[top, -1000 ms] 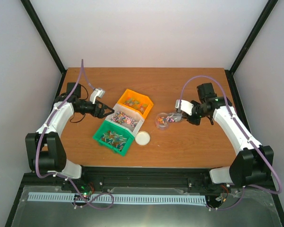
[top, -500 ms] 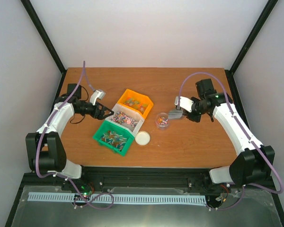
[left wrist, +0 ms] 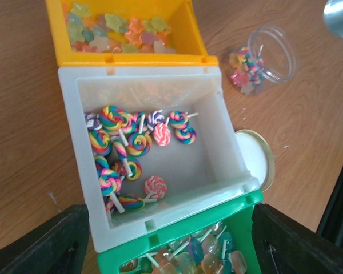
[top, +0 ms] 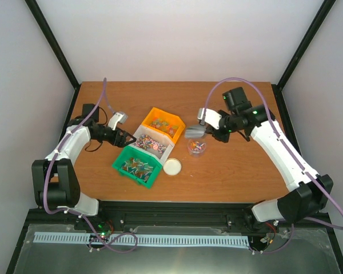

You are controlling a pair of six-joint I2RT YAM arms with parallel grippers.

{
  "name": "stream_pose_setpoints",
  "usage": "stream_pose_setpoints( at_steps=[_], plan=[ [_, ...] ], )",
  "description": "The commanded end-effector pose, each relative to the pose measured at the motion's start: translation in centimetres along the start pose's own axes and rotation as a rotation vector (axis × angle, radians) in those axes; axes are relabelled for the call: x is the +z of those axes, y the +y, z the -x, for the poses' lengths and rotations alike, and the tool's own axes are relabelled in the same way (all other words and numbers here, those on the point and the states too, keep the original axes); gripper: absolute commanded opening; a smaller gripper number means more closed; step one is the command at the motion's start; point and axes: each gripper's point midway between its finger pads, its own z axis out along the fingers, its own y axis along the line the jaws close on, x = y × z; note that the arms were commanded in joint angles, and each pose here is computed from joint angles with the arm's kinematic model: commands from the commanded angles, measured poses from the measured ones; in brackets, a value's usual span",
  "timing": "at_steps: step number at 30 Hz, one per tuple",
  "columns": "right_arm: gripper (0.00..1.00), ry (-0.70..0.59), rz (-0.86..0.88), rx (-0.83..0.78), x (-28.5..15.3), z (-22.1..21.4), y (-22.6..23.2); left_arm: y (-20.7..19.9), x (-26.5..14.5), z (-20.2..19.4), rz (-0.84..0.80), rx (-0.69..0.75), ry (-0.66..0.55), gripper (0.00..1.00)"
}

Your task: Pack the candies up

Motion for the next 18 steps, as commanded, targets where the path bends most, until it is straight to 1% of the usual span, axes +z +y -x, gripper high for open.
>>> stream_pose_setpoints(
  at_steps=[1,5,9,14,18],
  plan=[
    [0.03,-0.052,0.016,0.052,0.9,4.7,1.3,1.2,0.1,-0.8,0.060,0.052,0.021,0.79],
    [0.03,-0.002,0.022,0.125,3.5,6.9,2.2,1.8,0.2,-1.6,0.103,0.070,0.037,0.78],
    [0.03,0.034,0.081,0.198,6.4,8.6,3.5,2.3,0.5,-2.6,0.129,0.082,0.053,0.76],
    [0.03,0.060,0.108,0.207,9.0,10.2,4.7,3.1,0.9,-3.5,0.155,0.093,0.081,0.74],
    [0.03,0.109,0.120,0.215,11.4,10.4,5.3,3.2,1.2,-3.8,0.145,0.093,0.083,0.71]
  ],
)
